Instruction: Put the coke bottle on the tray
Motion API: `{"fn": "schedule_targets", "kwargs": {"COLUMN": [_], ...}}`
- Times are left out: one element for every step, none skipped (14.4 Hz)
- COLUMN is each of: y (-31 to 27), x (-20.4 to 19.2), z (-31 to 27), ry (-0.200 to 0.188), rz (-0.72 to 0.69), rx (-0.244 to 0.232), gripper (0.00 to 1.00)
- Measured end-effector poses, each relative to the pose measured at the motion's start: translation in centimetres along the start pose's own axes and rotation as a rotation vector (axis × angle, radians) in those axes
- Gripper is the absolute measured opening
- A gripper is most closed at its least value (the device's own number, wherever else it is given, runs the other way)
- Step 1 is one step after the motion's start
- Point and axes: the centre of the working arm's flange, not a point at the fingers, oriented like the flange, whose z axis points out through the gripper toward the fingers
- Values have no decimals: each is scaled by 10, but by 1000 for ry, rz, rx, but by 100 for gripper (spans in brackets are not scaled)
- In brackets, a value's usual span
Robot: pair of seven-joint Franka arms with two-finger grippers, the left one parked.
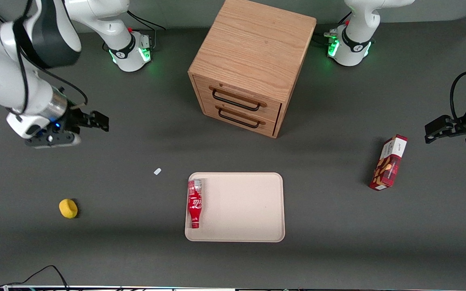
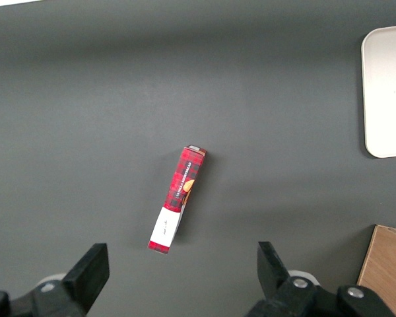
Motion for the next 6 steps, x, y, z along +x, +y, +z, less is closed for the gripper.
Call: {"fn": "schedule_targets", "kwargs": {"y": [4,8,12,14,15,15], "x": [-5,-7,-7,-7,-6,-7], "z": [-8,-15,-19,-22,-22,-22], "ry": [13,26,31,28,27,24], "rz": [4,6,8,10,11,11], "rx": [5,10,12,12,12,12], "gripper": [100,100,100,100,100,100]}}
